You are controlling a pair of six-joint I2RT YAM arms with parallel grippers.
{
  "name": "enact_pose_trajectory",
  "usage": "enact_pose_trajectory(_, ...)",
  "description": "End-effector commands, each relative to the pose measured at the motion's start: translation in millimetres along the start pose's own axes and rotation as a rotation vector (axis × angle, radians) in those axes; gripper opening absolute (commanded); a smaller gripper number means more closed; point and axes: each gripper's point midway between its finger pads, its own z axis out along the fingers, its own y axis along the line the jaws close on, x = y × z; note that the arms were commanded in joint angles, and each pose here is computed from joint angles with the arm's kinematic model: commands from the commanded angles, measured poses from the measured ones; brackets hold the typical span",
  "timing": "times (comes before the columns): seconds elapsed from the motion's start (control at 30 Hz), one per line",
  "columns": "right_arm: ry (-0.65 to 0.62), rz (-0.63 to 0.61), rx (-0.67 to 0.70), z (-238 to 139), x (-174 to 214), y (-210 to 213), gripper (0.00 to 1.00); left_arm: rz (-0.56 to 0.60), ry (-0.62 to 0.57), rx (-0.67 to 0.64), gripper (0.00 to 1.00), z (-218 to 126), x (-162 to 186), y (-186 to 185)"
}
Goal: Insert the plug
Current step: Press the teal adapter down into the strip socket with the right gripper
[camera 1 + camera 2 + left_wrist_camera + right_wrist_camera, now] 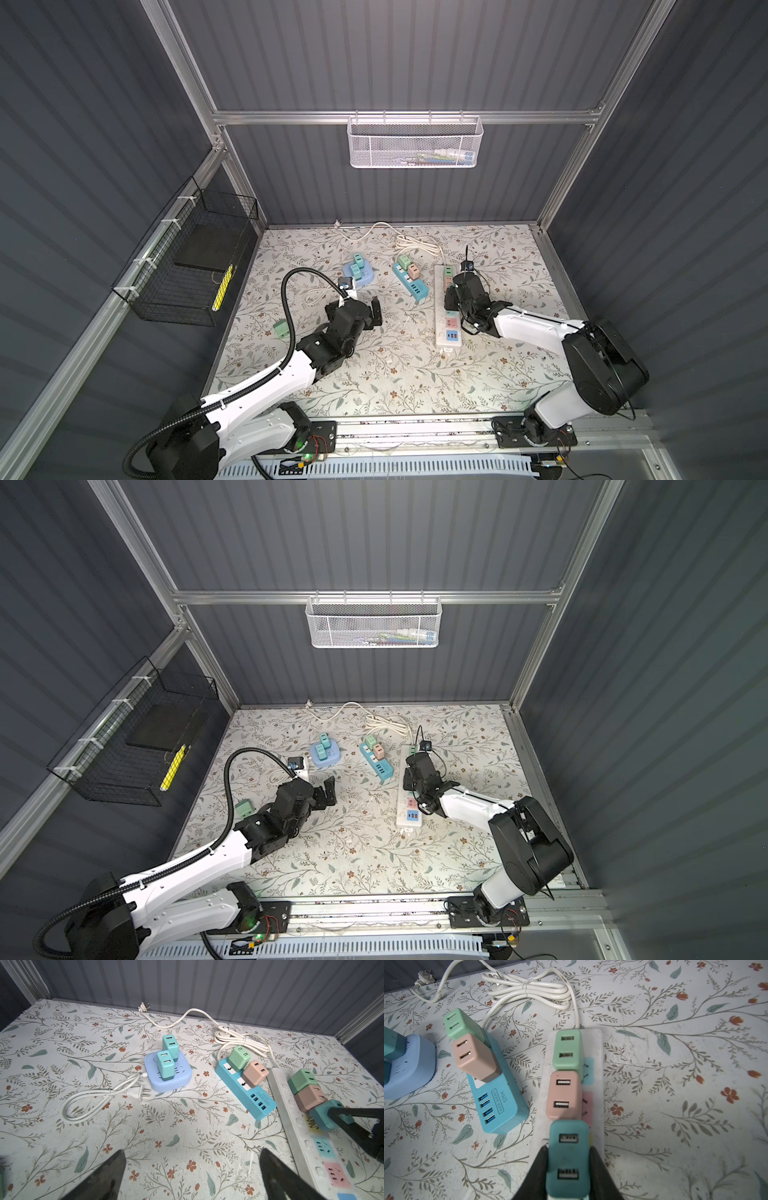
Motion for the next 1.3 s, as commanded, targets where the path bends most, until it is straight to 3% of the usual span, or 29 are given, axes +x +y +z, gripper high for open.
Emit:
enact_pose_trajectory(0.0, 0.037, -0.002, 0.018, 4.6, 13.0, -2.0, 0.15, -0.004, -0.01, -0.003, 1.0, 0.3, -2.9, 1.5)
enact_pose_trajectory(0.5, 0.111, -0.054, 0.178, 12.9, 30.0, -13.5, 0.15, -0.011, -0.011, -0.003, 1.0, -0.1, -2.6, 3.7)
enact_pose_trajectory(0.93, 0.273, -0.124, 0.227, 17.0, 80.7, -27.9, 0.19, -0.042, -0.008, 0.006, 1.0, -2.8, 3.3, 7.2)
enact_pose_trajectory(1.2, 0.243, -0.121, 0.153, 6.5, 51.6, -9.0, 0.27, -0.042, -0.009, 0.004, 1.0, -4.1, 2.2, 8.1)
enact_pose_trajectory(1.27, 0.206, -0.108, 0.125, -0.6, 30.9, -1.6, 0.37, -0.041, -0.009, 0.002, 1.0, -4.6, 0.1, 7.8)
